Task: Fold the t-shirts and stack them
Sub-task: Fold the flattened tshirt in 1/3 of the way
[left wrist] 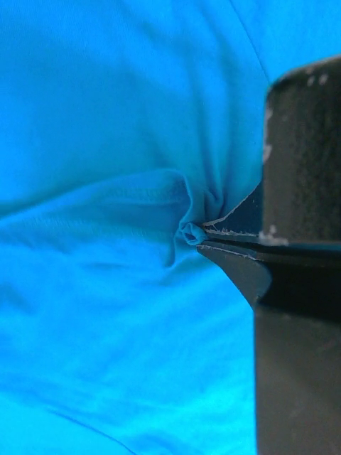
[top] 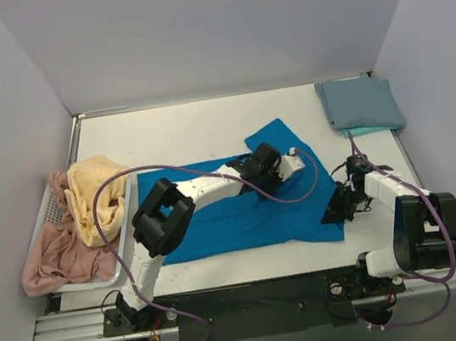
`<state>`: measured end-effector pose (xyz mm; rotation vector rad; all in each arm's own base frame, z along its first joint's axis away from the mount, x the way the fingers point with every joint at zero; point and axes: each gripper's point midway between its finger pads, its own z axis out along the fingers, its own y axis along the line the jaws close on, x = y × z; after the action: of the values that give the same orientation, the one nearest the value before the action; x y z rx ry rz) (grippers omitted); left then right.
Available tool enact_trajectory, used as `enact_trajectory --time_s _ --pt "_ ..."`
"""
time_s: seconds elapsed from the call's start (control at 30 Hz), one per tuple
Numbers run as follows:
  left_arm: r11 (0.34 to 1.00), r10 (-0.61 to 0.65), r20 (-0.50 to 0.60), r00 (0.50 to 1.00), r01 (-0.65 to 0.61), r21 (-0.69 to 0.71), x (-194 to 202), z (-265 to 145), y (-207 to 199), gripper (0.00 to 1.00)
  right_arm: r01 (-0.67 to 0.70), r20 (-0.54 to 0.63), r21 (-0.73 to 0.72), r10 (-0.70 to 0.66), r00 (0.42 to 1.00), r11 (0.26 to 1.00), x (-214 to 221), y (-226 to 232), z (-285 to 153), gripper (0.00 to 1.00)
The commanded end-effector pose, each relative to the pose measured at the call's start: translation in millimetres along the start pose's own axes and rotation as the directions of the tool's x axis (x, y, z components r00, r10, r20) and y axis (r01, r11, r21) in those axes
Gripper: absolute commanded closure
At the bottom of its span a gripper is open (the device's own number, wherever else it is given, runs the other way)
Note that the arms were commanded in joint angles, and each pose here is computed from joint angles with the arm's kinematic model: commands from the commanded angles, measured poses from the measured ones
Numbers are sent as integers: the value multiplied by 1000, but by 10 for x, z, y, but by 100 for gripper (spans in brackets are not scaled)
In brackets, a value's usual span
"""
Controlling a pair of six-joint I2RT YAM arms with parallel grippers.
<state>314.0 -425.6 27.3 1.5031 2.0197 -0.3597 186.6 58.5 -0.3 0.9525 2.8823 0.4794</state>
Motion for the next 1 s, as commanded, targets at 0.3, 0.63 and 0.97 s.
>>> enact_trajectory --time_s 0.3,0.63,0.97 --pt "960 -255 39 966 257 -110 -74 -454 497 66 -14 -17 135 16 1000 991 47 -273 77 100" --pt "955 -249 75 966 257 -145 -122 -806 892 62 116 93 193 -136 986 974 -359 -129 -414 100" --pt "994 40 -101 994 -29 108 808 -1597 160 71 51 145 210 -83 986 976 -175 -237 -746 46"
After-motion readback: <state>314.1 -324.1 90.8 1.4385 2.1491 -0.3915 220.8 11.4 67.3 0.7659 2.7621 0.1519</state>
